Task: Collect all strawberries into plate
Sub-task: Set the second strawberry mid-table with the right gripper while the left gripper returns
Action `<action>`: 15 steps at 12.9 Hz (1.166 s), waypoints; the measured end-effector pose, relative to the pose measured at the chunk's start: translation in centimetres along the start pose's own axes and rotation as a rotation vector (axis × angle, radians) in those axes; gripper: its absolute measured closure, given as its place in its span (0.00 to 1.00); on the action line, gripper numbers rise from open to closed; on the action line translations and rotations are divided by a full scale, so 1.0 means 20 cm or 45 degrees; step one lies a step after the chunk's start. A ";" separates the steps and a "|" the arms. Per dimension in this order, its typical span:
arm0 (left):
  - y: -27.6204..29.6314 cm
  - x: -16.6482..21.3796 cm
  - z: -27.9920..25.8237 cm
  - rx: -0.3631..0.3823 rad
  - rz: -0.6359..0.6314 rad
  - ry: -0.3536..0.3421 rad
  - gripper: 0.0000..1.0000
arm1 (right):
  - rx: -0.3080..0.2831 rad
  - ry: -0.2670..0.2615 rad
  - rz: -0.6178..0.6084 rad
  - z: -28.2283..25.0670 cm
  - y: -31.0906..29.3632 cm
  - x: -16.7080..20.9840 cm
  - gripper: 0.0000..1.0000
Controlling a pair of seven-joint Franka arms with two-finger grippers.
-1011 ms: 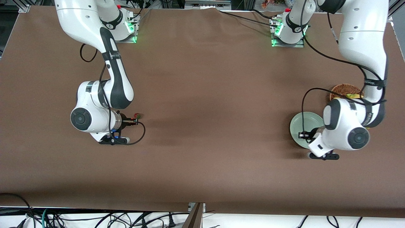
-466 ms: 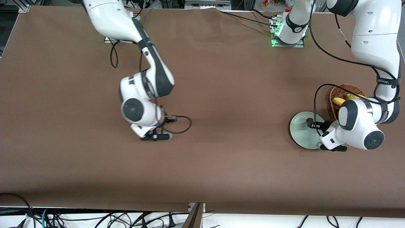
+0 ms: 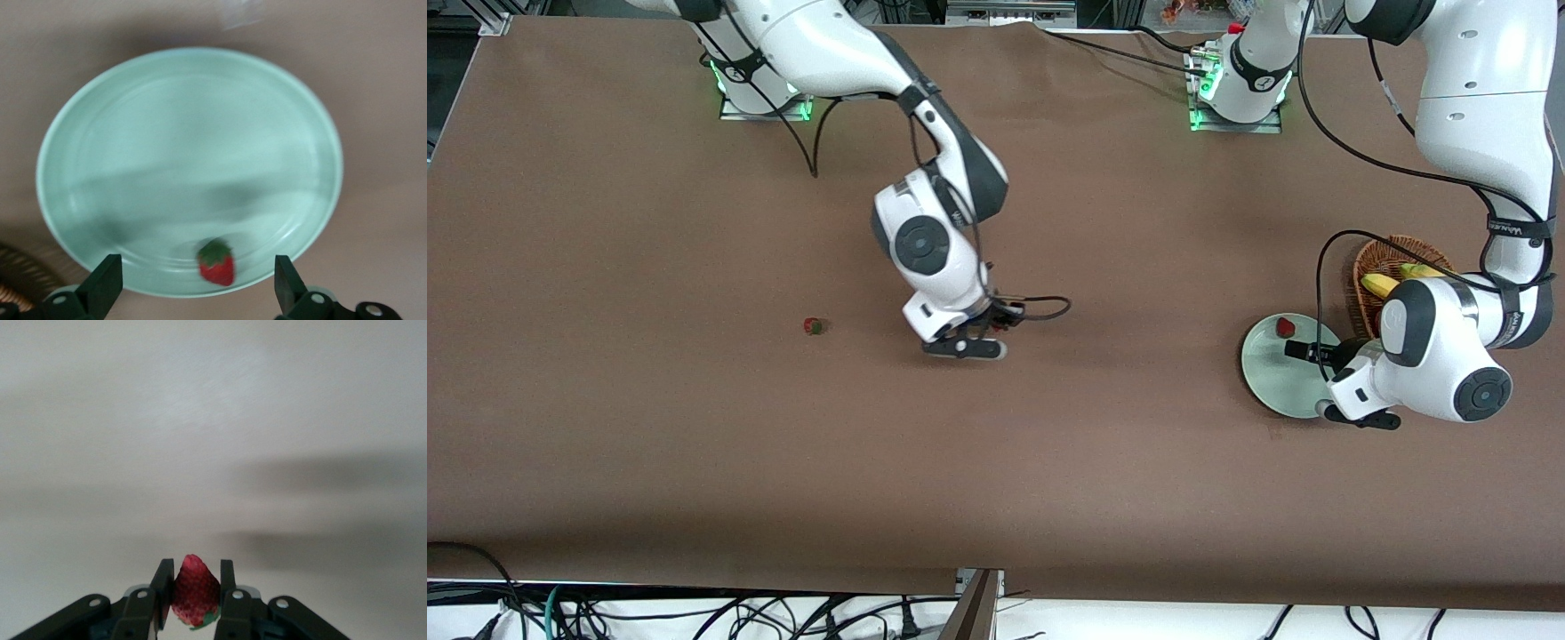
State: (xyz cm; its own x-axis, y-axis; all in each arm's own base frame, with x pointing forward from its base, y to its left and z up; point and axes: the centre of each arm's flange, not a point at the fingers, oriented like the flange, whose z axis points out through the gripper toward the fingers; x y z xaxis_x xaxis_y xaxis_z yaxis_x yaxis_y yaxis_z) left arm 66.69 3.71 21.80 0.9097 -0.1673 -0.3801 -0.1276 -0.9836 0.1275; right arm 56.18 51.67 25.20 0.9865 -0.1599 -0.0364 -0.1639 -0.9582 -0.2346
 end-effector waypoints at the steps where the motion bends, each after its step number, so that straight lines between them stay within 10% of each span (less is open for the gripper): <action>1: 0.09 0.03 -0.02 0.007 0.036 0.012 0.00 | 0.017 0.019 0.043 0.06 -0.07 -0.05 0.68; 10: 0.85 0.12 -0.04 0.033 -0.100 0.042 0.00 | 0.264 0.153 0.434 0.33 -0.31 -0.25 0.49; 15: 1.14 0.10 0.04 0.053 -0.114 0.017 0.00 | 0.181 0.095 0.437 0.23 -0.23 -0.10 0.16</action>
State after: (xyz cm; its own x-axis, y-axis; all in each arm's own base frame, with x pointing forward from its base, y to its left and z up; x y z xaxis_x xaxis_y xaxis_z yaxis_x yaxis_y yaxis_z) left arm 65.31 -19.17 23.24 0.9234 -0.0777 -0.3758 -0.0613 -0.9966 0.0556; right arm 55.03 57.44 21.87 0.8704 -0.4878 -0.0670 -0.4780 -0.8042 -0.3533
